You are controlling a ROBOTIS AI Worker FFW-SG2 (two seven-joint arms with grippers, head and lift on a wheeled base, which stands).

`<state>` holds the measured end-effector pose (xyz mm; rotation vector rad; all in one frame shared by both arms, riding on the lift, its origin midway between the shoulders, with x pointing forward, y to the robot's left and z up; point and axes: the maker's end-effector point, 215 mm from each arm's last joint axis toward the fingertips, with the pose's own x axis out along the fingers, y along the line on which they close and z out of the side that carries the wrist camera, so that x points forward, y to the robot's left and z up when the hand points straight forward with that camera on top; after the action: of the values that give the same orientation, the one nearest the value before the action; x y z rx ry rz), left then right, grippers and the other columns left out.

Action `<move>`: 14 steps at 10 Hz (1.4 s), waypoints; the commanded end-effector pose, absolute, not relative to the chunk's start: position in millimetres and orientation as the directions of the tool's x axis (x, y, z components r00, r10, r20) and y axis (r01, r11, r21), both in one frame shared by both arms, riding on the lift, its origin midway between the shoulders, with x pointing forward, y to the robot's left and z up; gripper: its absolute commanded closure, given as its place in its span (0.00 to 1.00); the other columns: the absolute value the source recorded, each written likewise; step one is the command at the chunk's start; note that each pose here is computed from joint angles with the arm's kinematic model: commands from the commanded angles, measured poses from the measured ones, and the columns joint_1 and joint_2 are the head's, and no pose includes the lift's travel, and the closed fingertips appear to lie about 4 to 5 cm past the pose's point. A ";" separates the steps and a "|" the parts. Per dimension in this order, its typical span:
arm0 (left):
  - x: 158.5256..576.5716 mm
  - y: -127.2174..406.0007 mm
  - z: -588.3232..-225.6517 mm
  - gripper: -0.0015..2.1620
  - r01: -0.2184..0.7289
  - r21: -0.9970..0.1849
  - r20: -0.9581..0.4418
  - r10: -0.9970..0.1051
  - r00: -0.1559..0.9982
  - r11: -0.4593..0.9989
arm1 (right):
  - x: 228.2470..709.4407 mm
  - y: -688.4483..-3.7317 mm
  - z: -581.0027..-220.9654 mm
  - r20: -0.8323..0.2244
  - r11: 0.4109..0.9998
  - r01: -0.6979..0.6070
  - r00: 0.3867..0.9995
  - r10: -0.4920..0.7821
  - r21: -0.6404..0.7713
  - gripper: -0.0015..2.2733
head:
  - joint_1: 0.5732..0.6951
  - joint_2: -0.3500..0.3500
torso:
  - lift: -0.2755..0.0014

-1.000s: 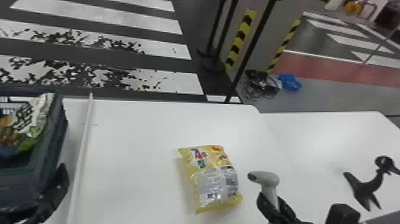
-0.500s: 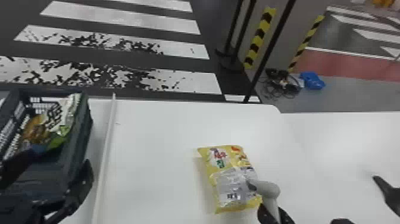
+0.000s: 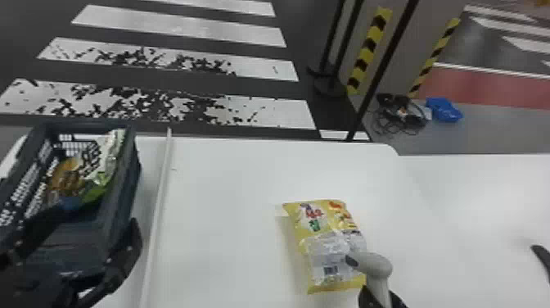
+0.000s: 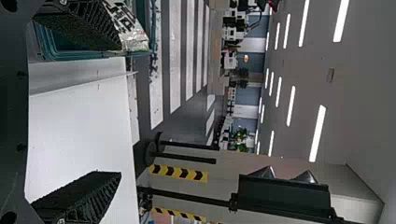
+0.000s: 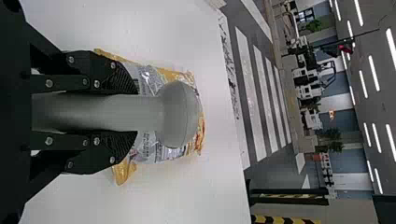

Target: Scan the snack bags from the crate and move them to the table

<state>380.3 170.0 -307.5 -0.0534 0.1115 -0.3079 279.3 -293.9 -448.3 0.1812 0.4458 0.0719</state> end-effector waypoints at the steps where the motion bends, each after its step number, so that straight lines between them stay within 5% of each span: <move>1: 380.1 170.0 -307.0 0.02 0.296 -0.074 -0.098 -0.302 0.948 0.952 | 273.9 -281.0 -453.1 -0.432 0.977 -0.040 0.893 0.129 0.210 0.99 | 1.00 0.18 | 0.65; 14: 371.1 177.9 -293.6 0.02 0.287 -0.065 -0.067 -0.292 0.954 0.956 | 273.8 -251.0 -489.1 -0.424 0.972 -0.049 0.894 0.146 0.230 0.99 | 1.00 0.30 | 0.65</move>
<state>371.4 177.0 -294.6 -0.0565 0.0768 -0.2954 272.8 -251.6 -488.5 0.2172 0.4557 0.1010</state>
